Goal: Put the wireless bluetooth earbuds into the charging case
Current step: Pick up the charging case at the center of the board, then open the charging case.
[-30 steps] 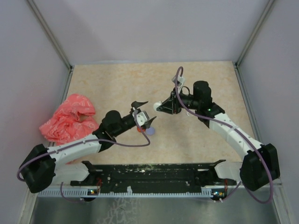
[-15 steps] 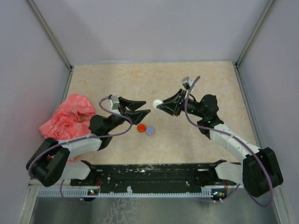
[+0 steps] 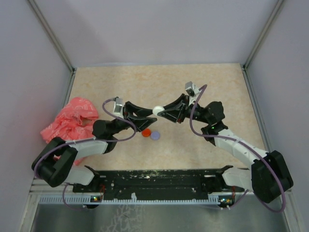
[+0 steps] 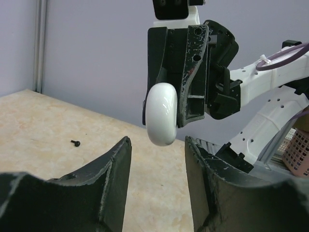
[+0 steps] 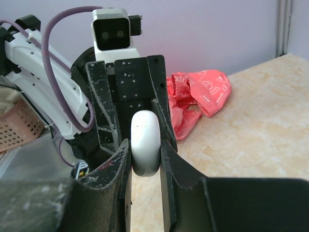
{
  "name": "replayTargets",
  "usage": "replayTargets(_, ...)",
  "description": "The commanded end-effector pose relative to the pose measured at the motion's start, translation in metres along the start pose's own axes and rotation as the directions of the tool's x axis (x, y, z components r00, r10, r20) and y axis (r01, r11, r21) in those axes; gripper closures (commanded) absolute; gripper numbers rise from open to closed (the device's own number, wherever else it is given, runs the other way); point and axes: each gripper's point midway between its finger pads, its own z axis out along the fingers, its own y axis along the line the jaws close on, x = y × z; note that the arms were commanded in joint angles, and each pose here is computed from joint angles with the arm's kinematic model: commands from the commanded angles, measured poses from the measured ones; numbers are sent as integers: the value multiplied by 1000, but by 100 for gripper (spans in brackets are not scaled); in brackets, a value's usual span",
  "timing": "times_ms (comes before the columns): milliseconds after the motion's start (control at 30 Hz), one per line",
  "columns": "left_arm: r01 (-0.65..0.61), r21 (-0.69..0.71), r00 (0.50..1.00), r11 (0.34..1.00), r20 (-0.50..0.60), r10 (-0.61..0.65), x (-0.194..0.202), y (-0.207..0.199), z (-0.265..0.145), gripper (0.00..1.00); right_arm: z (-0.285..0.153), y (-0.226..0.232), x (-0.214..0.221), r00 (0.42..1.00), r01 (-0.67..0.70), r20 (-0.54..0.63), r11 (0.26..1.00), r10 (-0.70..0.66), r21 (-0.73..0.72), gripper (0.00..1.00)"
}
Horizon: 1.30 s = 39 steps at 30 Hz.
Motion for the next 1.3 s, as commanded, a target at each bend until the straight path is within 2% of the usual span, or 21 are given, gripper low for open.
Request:
replayTargets(0,-73,85,993,994,102,64,-32,-20,6,48,7,18,-10,997,71,40,994,-68,-87,95)
replayTargets(233,-60,111,990,992,130,46,-37,-26,4,60,7,19,-2,997,67,33,992,-64,-105,94)
replayTargets(367,-56,141,990,988,136,37,-38,-32,3,62,7,20,3,998,56,21,992,-54,-114,92)
replayTargets(533,-62,157,991,986,127,42,-38,-35,3,79,7,21,6,999,52,3,991,-52,-127,86)
replayTargets(667,-78,152,991,985,124,59,-37,-37,0,98,7,18,7,997,66,-20,992,-69,-110,82)
replayTargets(700,-85,149,990,985,123,67,-38,-37,0,100,6,17,8,997,69,-31,992,-72,-104,81)
replayTargets(833,-109,123,988,986,120,94,-38,-35,-3,98,5,14,9,994,84,-57,994,-88,-75,79)
replayTargets(900,-115,113,987,987,124,100,-38,-34,-5,80,5,14,10,994,83,-64,994,-87,-73,82)
replayTargets(967,-113,108,986,988,132,98,-39,-35,-6,69,5,15,11,994,79,-71,994,-85,-82,84)
replayTargets(1267,-101,134,987,986,136,82,-41,-38,-6,56,5,15,12,994,75,-75,994,-81,-85,84)
